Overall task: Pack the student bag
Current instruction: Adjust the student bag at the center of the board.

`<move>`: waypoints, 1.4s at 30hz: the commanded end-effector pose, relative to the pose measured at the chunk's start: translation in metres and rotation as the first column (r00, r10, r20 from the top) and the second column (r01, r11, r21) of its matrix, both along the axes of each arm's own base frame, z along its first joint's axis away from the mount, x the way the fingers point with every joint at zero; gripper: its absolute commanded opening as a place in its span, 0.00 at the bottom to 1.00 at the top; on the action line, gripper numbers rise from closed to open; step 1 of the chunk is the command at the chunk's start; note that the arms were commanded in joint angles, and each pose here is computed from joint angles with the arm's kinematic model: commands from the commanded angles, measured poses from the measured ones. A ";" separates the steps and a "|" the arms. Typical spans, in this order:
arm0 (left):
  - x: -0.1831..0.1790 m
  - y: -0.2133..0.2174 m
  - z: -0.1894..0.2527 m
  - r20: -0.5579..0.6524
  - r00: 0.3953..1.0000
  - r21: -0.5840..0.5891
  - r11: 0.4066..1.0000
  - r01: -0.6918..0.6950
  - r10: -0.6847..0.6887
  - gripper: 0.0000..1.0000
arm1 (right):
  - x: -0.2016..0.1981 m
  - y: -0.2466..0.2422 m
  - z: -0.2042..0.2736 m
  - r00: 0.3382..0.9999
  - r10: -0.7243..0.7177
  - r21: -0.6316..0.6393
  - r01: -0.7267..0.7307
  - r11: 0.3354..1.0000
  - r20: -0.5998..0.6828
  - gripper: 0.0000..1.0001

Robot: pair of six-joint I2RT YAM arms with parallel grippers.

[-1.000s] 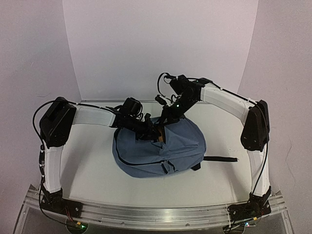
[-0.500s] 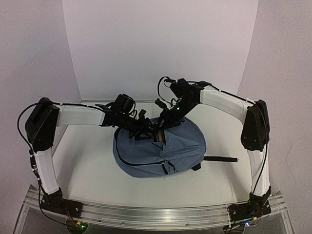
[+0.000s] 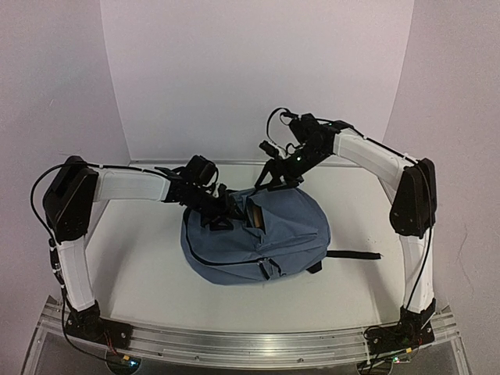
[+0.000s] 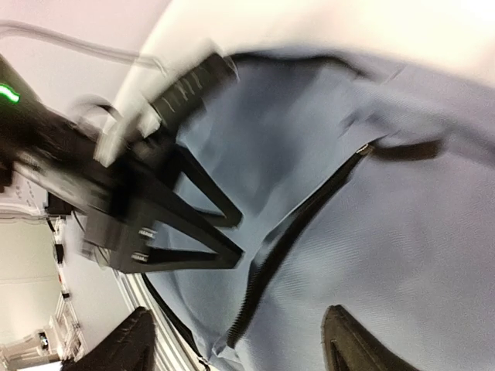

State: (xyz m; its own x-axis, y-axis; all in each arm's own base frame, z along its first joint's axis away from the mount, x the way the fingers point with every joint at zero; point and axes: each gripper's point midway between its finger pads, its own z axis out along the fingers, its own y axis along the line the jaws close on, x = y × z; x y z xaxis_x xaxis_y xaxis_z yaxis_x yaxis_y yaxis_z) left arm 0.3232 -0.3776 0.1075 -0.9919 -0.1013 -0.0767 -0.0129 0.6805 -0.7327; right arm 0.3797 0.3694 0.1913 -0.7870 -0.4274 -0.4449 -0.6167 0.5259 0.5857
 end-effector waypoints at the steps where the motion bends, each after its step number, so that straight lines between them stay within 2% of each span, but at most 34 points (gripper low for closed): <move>1: 0.014 -0.018 0.008 0.009 1.000 -0.028 0.999 0.018 -0.018 0.47 | 0.004 -0.008 -0.008 0.999 0.021 -0.026 -0.020 0.999 0.034 0.51; 4: 0.017 -0.025 0.008 0.016 0.999 -0.043 0.998 0.040 -0.039 0.38 | -0.001 -0.012 -0.025 0.999 0.039 -0.060 -0.037 0.997 0.019 0.44; 12: 0.018 -0.032 0.039 0.088 0.992 -0.097 0.990 0.098 -0.090 0.01 | -0.035 -0.011 -0.060 0.991 0.130 -0.133 -0.131 0.982 -0.013 0.38; 21: 0.015 -0.043 0.092 0.203 0.966 -0.175 0.965 0.197 -0.160 0.00 | -0.061 -0.002 -0.106 0.980 0.185 -0.216 -0.195 0.957 -0.067 0.33; 26: 0.017 -0.044 0.091 0.187 0.969 -0.173 0.965 0.196 -0.163 0.00 | -0.064 0.029 -0.099 0.978 0.195 -0.147 -0.203 0.968 -0.068 0.35; 29: 0.022 -0.034 0.080 0.141 0.982 -0.162 0.975 0.149 -0.126 0.00 | -0.050 0.035 -0.084 0.983 0.184 -0.127 -0.185 0.975 -0.020 0.40; 30: 0.023 -0.027 0.076 0.128 0.986 -0.154 0.980 0.126 -0.107 0.03 | -0.044 0.033 -0.078 0.984 0.177 -0.122 -0.176 0.977 -0.003 0.42; 33: 0.026 -0.006 0.079 0.134 0.990 -0.136 0.989 0.066 -0.047 0.21 | -0.018 0.019 -0.055 0.993 0.117 -0.080 -0.114 0.990 0.024 0.52; 36: 0.021 0.013 0.085 0.165 0.986 -0.066 0.997 0.038 -0.027 0.41 | 0.010 -0.001 -0.023 0.996 0.056 -0.035 -0.054 0.998 0.073 0.63; 39: 0.009 0.037 0.083 0.145 0.989 -0.006 0.999 -0.034 0.034 0.56 | 0.031 -0.018 0.003 0.992 0.012 -0.009 -0.011 1.000 0.128 0.75; 42: -0.009 0.074 0.058 0.077 0.984 0.103 0.981 -0.166 0.159 0.67 | 0.052 -0.034 0.010 0.984 -0.039 -0.023 0.044 0.999 0.172 0.83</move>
State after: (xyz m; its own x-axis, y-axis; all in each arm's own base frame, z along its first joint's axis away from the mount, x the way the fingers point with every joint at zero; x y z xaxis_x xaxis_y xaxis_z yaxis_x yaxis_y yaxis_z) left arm 0.3344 -0.3475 0.1713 -0.9763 -0.1259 -0.1762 0.0482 0.6669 -0.7435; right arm 0.4080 0.3538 0.1633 -0.7424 -0.4626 -0.4846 -0.6694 0.5412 0.5089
